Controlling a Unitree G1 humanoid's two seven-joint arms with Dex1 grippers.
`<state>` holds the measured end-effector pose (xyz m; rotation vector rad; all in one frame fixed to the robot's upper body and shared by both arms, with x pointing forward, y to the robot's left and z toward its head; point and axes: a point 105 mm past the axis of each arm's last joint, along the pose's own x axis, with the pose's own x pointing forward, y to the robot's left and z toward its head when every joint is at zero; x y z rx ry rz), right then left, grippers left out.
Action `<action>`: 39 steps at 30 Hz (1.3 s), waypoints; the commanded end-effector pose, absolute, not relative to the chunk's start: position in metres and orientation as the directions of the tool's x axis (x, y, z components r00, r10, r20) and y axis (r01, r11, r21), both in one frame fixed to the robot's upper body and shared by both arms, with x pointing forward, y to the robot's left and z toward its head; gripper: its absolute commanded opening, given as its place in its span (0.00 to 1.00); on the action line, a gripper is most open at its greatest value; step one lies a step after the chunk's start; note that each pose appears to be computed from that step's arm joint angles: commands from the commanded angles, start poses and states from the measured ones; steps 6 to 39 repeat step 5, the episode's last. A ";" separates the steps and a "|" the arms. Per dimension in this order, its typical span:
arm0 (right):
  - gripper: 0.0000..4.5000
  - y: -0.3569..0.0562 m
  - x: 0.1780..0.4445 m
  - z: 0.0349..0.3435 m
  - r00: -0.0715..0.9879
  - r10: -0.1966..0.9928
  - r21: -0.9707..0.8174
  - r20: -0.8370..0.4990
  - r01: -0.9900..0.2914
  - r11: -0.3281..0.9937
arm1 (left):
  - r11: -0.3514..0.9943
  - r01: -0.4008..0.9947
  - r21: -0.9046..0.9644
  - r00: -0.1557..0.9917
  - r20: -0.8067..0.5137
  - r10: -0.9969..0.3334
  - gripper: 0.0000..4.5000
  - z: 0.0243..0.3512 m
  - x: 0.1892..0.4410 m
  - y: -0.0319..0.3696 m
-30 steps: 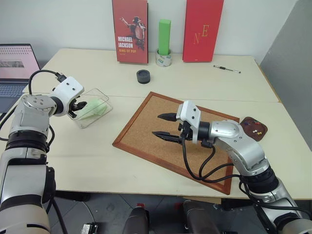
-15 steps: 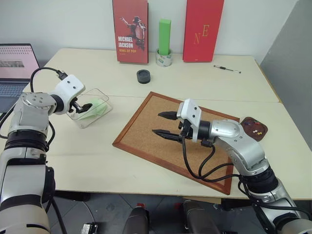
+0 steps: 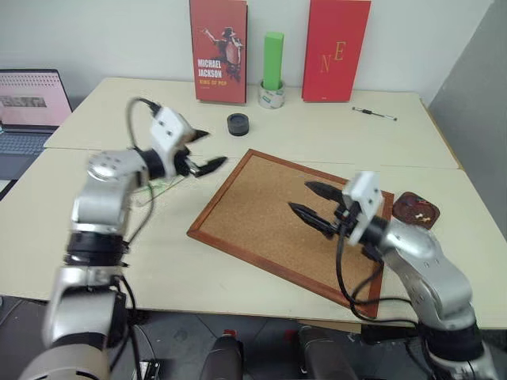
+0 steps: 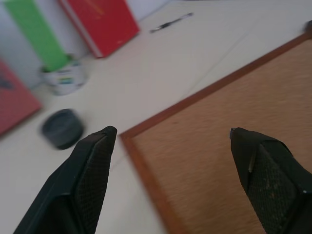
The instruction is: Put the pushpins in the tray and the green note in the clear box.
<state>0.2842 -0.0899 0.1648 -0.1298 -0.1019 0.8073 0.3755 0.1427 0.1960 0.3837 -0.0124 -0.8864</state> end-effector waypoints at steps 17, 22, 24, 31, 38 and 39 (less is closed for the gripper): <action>0.66 -0.104 0.276 0.177 0.775 0.613 -0.225 0.150 -0.577 0.785 | 0.486 0.823 0.294 0.538 -0.130 -0.833 0.88 0.170 0.353 0.109; 0.66 -0.104 0.276 0.177 0.775 0.613 -0.225 0.150 -0.577 0.785 | 0.486 0.823 0.294 0.538 -0.130 -0.833 0.88 0.170 0.353 0.109; 0.66 -0.104 0.276 0.177 0.775 0.613 -0.225 0.150 -0.577 0.785 | 0.486 0.823 0.294 0.538 -0.130 -0.833 0.88 0.170 0.353 0.109; 0.66 -0.104 0.276 0.177 0.775 0.613 -0.225 0.150 -0.577 0.785 | 0.486 0.823 0.294 0.538 -0.130 -0.833 0.88 0.170 0.353 0.109; 0.66 -0.104 0.276 0.177 0.775 0.613 -0.225 0.150 -0.577 0.785 | 0.486 0.823 0.294 0.538 -0.130 -0.833 0.88 0.170 0.353 0.109; 0.66 -0.104 0.276 0.177 0.775 0.613 -0.225 0.150 -0.577 0.785 | 0.486 0.823 0.294 0.538 -0.130 -0.833 0.88 0.170 0.353 0.109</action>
